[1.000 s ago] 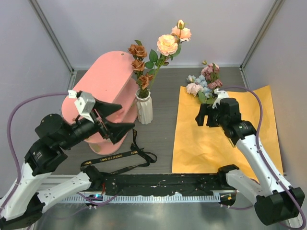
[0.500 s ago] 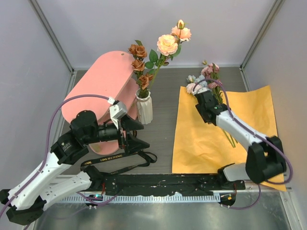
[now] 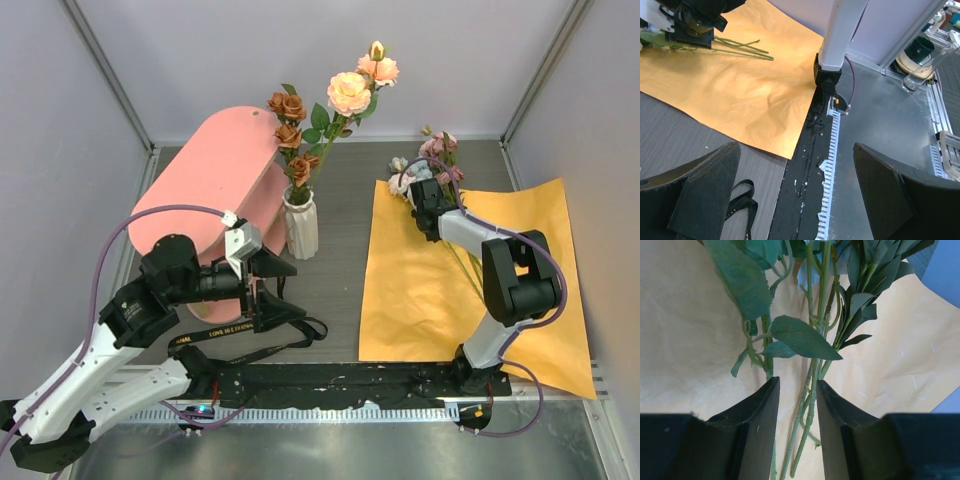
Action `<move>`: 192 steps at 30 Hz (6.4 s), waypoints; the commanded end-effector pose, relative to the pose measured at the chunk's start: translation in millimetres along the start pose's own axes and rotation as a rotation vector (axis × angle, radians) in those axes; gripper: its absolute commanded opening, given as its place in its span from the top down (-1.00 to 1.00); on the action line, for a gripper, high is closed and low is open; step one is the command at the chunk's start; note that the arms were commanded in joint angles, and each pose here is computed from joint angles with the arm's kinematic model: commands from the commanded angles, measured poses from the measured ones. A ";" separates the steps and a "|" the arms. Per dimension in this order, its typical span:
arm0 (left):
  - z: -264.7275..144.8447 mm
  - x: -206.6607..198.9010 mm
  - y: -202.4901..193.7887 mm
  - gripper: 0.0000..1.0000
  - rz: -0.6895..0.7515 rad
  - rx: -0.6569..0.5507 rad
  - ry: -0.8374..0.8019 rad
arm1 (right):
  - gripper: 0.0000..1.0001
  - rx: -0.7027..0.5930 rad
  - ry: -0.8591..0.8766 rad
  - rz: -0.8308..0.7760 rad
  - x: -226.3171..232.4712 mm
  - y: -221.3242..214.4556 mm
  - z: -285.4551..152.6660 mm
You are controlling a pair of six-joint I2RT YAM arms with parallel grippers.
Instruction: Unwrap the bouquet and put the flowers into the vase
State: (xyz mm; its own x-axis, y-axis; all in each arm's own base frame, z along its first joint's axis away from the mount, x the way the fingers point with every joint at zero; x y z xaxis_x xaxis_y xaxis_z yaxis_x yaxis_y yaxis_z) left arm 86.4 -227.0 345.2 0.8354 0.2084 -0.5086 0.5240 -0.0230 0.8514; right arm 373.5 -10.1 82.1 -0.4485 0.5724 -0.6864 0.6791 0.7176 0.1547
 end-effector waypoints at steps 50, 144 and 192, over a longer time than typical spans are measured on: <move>0.5 -6.2 9.7 -1.00 -0.023 -0.010 -0.008 | 0.40 -0.012 -0.241 -0.015 8.1 4.0 16.6; 84.6 40.2 172.6 0.95 0.144 -0.408 0.378 | -0.39 -1.252 0.402 0.756 -19.9 -2.9 -335.0; 18.2 117.5 209.8 -0.08 0.267 -0.855 0.975 | -0.47 -1.216 0.359 0.677 -8.6 -14.7 -335.8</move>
State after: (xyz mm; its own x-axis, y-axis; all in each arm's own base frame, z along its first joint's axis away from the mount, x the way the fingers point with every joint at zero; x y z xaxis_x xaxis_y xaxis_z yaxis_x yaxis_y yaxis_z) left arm 307.8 -251.9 439.5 0.3002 0.9411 -0.1554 -0.1550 0.2088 0.9656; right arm 175.7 114.1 304.1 -0.5173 0.8537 -0.0595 0.0357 0.0910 0.9952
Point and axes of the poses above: each gripper's point midway between its finger pads, its own z axis out along the fingers, its own x axis along the line the jaws close on, y = z × x, the point moved 2 cm from there along -z, back along the fingers, and after that the axes turned 14 degrees about -z, right-handed, at the moved point
